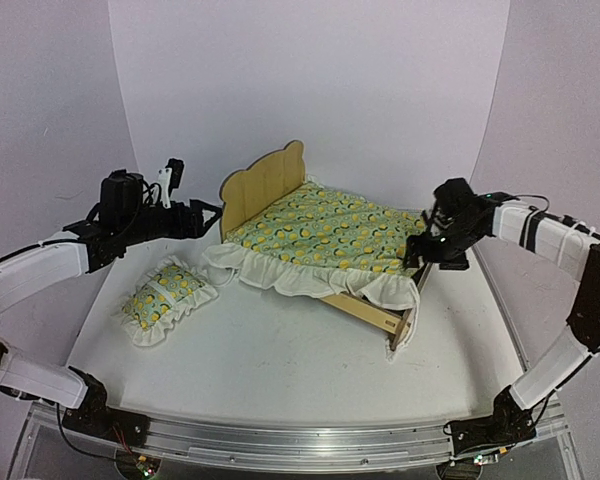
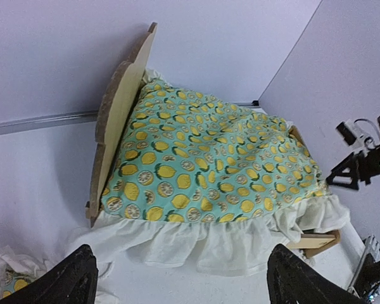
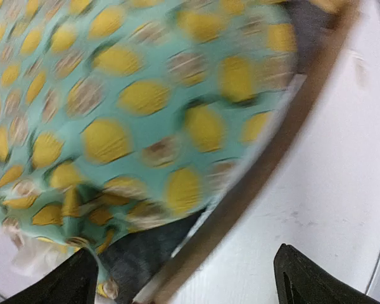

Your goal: Set up the pet bed

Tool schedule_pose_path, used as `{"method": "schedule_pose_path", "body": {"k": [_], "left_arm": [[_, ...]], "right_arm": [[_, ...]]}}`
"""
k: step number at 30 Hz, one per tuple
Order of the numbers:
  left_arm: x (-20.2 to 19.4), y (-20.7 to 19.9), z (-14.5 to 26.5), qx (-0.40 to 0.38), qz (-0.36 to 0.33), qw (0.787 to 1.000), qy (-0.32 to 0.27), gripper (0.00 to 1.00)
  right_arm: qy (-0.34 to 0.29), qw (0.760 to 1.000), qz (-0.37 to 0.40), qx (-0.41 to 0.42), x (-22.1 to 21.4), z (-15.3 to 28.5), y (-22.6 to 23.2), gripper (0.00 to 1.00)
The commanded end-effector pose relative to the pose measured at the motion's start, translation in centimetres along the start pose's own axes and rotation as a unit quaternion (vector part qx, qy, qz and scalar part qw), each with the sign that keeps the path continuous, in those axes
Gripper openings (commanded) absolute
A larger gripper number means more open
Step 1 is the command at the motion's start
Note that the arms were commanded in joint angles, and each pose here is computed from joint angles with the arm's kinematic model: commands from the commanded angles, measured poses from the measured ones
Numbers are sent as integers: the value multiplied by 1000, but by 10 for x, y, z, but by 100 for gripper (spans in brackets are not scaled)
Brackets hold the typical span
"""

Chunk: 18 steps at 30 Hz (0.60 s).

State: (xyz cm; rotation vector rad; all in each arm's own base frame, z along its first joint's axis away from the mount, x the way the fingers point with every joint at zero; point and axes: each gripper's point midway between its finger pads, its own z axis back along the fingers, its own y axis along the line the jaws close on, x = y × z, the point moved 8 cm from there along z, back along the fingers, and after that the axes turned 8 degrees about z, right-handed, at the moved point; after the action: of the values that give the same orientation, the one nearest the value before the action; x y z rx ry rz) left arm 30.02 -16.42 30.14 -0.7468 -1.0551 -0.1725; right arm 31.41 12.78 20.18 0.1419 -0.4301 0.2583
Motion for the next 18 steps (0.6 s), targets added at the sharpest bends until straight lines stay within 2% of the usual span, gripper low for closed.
{"method": "schedule_pose_path", "body": {"k": [1,4,6,10,17,18], "left_arm": [[25,-3,10,30,-4,997,-69,94],[30,-9,7,11,-4,998,-61,91],[28,-13,6,-8,-1,999,-52,91],[15,-14,7,-26,12,999,-34,91],[-18,-18,15,-47,33,998,-5,91],[-22,-16,15,-42,35,999,-3,91]], "right_arm": [[-84,971,-207,-91,33,22,-83,96],[-66,961,-249,-98,46,-1,-100,93],[-65,959,-257,-97,62,-12,-105,82],[-68,954,-252,-147,85,-36,-121,74],[-58,949,-246,-191,94,-54,-129,40],[-56,949,-246,-191,92,-56,-127,32]]}}
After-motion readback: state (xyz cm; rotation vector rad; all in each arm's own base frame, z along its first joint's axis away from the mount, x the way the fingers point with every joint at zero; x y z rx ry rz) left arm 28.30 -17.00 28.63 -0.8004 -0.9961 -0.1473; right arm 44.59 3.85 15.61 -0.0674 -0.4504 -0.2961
